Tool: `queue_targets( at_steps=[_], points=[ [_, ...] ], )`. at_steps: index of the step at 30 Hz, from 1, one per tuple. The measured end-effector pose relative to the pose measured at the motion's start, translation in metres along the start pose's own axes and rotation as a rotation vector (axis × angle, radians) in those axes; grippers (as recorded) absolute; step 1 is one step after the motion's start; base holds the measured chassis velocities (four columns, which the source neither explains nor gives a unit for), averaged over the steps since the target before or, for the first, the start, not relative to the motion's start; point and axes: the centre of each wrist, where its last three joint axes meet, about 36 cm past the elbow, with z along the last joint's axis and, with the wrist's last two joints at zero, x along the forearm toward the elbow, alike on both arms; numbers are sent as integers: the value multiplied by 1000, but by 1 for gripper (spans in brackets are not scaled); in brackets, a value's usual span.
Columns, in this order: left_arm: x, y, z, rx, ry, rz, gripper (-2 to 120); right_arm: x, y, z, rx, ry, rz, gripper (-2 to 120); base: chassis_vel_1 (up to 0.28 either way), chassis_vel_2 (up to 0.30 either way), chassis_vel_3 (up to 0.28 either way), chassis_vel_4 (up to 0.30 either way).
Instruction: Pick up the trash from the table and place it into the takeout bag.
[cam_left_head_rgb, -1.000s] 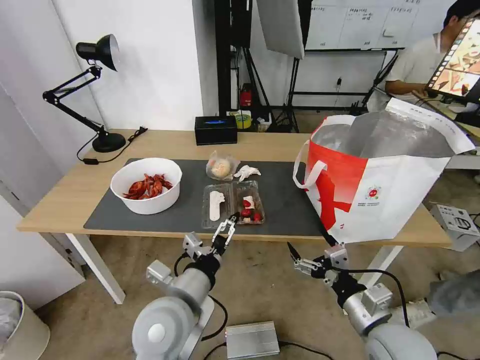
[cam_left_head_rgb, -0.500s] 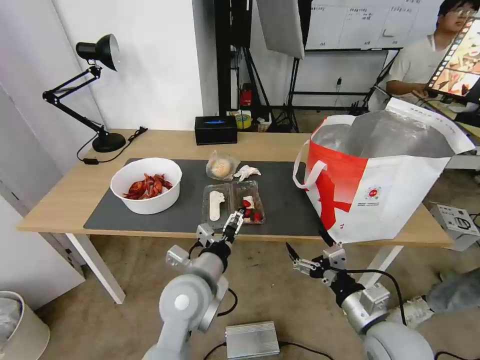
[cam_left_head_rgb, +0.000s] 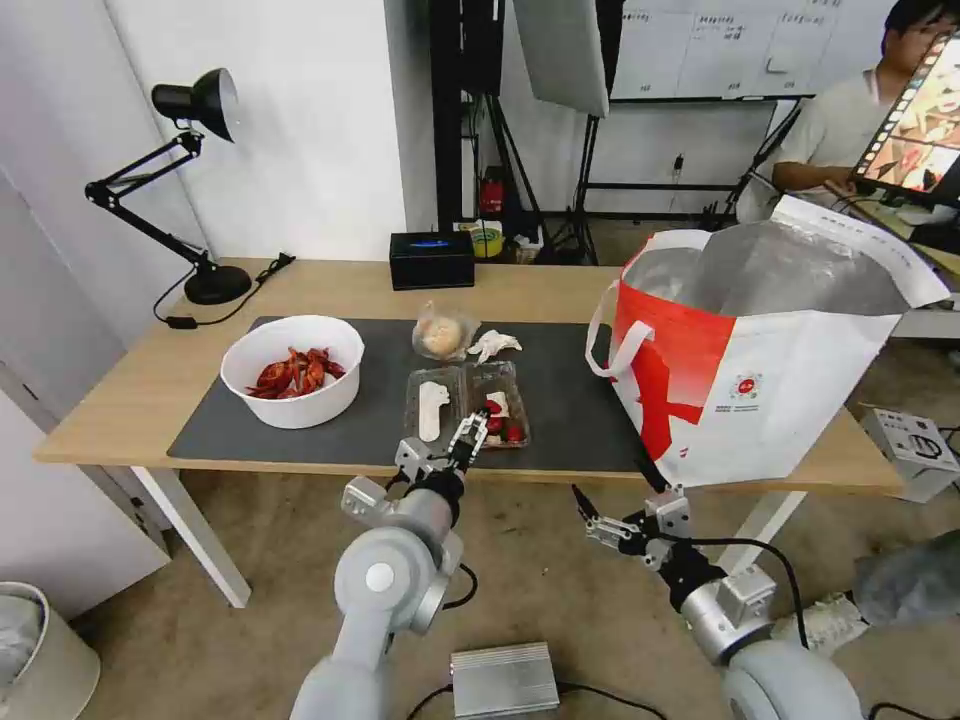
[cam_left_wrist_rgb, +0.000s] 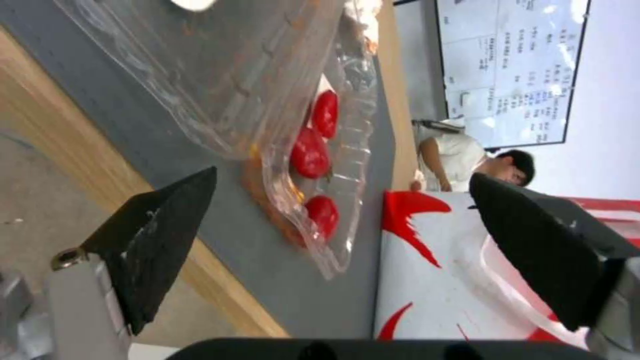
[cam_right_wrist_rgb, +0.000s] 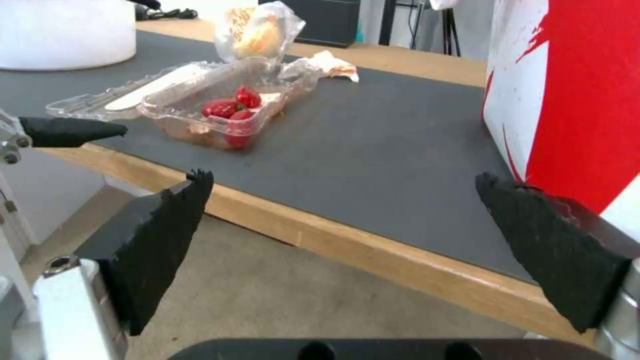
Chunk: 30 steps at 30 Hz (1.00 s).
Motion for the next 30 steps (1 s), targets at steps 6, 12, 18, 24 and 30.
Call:
queue_targets(
  at_steps=[6,12,18,24,30],
  points=[
    [-1,0,-3,-3,-10,-8,100,0,1,1,-3,0,-1,100,0,0,0,0],
    [-3,1,-6,-3,-24,-19,100,-1,3,2,-6,2,-4,100,0,0,0,0],
    [-6,2,-10,-3,-38,-36,100,-1,7,5,-15,7,-7,100,0,0,0,0],
    [-7,2,-11,0,-47,-40,100,-2,8,7,-18,9,-7,100,0,0,0,0],
    [-4,2,-11,10,-59,-42,100,-2,9,11,-23,15,-6,100,0,0,0,0]
  ],
)
